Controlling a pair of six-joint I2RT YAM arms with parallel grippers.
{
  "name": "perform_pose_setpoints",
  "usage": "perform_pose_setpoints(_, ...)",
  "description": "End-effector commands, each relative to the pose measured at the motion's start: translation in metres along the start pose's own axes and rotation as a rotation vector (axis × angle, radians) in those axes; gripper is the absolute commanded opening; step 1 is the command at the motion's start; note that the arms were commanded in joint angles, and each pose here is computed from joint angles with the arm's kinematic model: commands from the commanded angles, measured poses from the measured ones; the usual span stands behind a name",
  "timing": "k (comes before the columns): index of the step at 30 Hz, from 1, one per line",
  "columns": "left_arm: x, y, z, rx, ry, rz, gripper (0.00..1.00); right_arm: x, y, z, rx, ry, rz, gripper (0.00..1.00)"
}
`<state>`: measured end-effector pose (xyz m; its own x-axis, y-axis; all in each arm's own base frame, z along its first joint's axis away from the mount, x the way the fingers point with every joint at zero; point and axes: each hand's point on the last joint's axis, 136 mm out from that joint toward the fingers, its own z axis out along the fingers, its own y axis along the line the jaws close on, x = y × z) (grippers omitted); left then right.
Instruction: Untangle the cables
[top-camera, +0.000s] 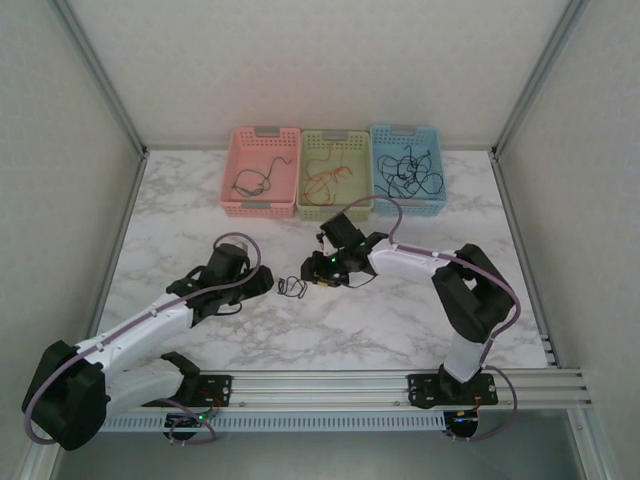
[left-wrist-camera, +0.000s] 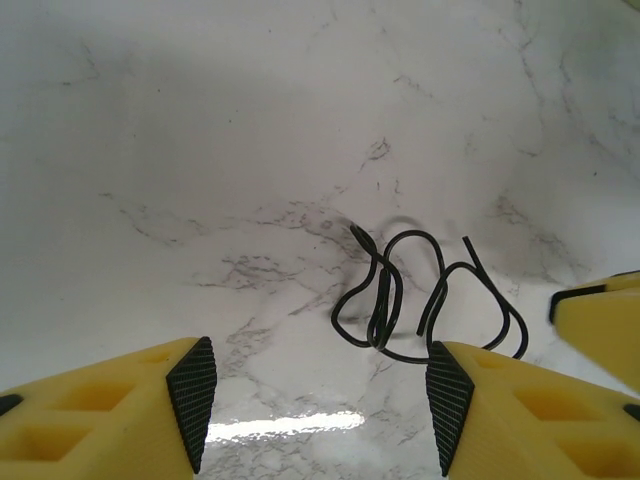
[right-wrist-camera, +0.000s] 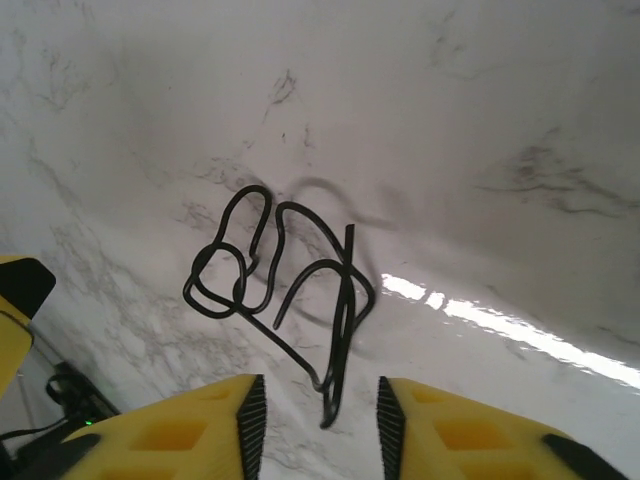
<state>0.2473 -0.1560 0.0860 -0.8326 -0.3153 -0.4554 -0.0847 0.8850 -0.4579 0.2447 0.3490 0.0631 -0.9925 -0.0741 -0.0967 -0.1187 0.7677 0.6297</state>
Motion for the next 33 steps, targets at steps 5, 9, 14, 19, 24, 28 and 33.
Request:
perform_pose_setpoints(5, -0.002, 0.002, 0.000, 0.016, -0.003, -0.028, 0.60, 0.011, 0.002, 0.019, -0.015, 0.068, 0.020, 0.22)
perform_pose_setpoints(9, -0.001, 0.002, 0.002, 0.019, 0.006, -0.026, 0.60, 0.014, -0.002, 0.024, -0.007, 0.089, 0.027, 0.17)
perform_pose_setpoints(14, 0.001, -0.007, 0.004, 0.064, 0.025, -0.024, 0.59, 0.010, 0.006, 0.014, -0.020, 0.061, -0.013, 0.04)
perform_pose_setpoints(19, 0.000, -0.036, 0.000, 0.199, 0.058, -0.002, 0.58, 0.007, 0.022, -0.005, -0.055, 0.018, -0.170, 0.00)
perform_pose_setpoints(24, -0.006, -0.073, -0.025, 0.333, 0.100, 0.079, 0.55, 0.011, 0.032, -0.027, -0.078, -0.016, -0.335, 0.00)
perform_pose_setpoints(28, -0.012, -0.104, -0.049, 0.464, 0.117, 0.119, 0.48, 0.017, 0.046, -0.045, -0.132, -0.026, -0.399, 0.00)
perform_pose_setpoints(33, -0.011, -0.121, -0.064, 0.536, 0.149, 0.151, 0.41, 0.022, 0.059, -0.063, -0.178, -0.048, -0.439, 0.00)
